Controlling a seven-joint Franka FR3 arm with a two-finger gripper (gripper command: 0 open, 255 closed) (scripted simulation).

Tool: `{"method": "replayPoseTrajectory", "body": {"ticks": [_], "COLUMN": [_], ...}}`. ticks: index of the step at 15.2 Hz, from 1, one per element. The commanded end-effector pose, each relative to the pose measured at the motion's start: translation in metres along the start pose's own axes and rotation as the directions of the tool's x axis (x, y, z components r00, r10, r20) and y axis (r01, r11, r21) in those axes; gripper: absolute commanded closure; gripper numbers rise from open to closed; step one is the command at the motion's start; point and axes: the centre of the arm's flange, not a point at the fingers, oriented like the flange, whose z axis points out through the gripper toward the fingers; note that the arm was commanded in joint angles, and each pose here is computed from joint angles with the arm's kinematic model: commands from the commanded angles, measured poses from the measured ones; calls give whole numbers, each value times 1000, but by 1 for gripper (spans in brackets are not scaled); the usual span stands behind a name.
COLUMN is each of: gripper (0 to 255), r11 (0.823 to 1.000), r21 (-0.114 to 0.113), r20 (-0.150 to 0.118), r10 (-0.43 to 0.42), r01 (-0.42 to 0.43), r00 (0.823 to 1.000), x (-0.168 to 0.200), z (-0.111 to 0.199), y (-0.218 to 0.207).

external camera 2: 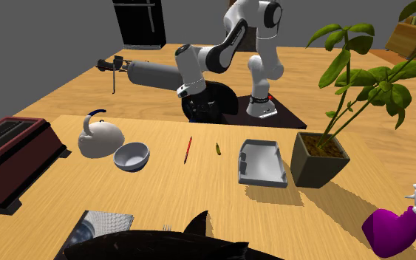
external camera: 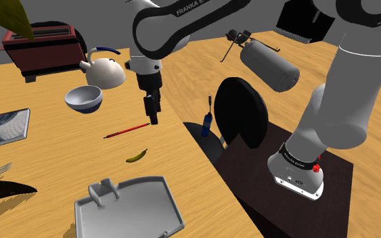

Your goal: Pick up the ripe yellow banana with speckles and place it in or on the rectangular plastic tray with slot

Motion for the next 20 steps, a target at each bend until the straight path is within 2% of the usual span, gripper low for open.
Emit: {"method": "replayPoseTrajectory", "body": {"ticks": [1,7,14,20], "gripper": [0,0,0,0], "r11": [999,982,982,982], "r21": [14,56,56,56], "r20": [20,72,72,72], "r10": [-48,-183,-183,-183], "r01": [47,180,180,180], "r00": [999,980,980,980], "x": [20,69,66,66], "z": [17,65,102,105], "y": [-13,-53,-54,-54]}}
